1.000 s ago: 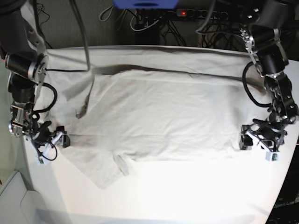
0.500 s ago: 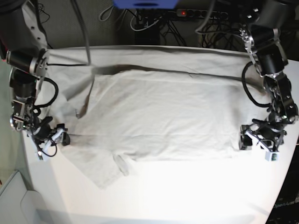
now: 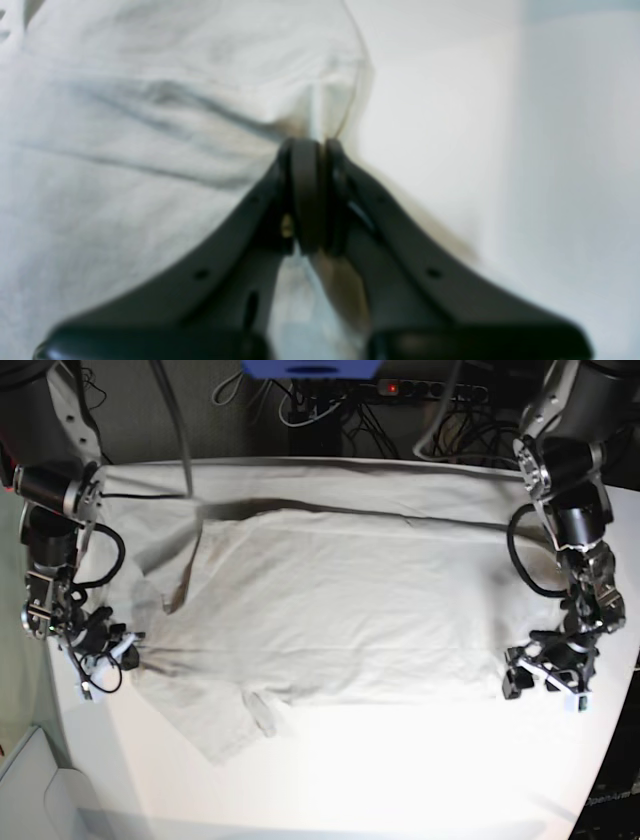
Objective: Layout the t-shirt on the table in an organized manner, then fold the t-shirt properly
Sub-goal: 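Grasp the grey shirt's hem-side corners with both grippers, then lift the hem edge with both grippers and fold it over toward the fold edge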
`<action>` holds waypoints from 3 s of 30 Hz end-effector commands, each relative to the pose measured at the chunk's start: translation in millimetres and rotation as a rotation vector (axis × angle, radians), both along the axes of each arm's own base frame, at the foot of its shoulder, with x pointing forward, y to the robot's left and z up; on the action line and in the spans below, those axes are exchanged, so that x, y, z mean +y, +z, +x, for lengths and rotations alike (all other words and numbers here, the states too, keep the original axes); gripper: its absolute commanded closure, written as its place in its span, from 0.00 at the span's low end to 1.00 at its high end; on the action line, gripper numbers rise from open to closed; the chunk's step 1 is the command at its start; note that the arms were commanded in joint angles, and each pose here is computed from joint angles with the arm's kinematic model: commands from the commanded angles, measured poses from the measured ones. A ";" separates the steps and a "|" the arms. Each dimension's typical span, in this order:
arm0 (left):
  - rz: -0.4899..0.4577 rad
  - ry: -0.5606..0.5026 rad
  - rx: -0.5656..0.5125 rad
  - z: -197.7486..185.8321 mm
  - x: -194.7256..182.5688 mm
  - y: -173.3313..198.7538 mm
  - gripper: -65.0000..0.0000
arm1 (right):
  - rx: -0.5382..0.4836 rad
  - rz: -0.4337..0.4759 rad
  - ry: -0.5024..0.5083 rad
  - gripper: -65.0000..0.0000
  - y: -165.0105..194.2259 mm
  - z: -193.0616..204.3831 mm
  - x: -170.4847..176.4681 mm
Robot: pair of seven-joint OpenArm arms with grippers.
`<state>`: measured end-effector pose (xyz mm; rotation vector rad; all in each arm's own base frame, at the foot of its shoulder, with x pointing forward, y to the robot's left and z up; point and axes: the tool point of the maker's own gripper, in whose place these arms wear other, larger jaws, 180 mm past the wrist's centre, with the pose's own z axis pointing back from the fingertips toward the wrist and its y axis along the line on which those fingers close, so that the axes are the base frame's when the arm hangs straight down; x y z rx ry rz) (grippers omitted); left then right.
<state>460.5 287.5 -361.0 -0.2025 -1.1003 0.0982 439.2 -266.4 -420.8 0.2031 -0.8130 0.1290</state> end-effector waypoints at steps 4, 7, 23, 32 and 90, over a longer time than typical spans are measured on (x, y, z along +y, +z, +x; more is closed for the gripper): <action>-0.047 0.051 -0.108 19.9 12.6 20.7 0.20 | 0.002 -0.025 0.006 0.97 7.5 4.6 -6.4; -0.080 0.074 -0.098 22.3 17.7 13.7 0.20 | 0.000 -0.025 0.006 0.97 8.2 5.2 -6.4; -0.134 0.090 -0.043 17.8 11.5 -9.2 0.21 | -0.001 -0.025 0.006 0.97 8.9 5.9 -6.4; -0.095 0.241 0.048 2.0 37.7 -37.1 0.21 | 0.002 -0.030 0.004 0.97 9.1 5.1 -9.2; -0.037 0.163 0.000 -21.7 37.4 15.2 0.99 | -0.002 -0.146 -0.031 0.53 44.9 2.9 -31.6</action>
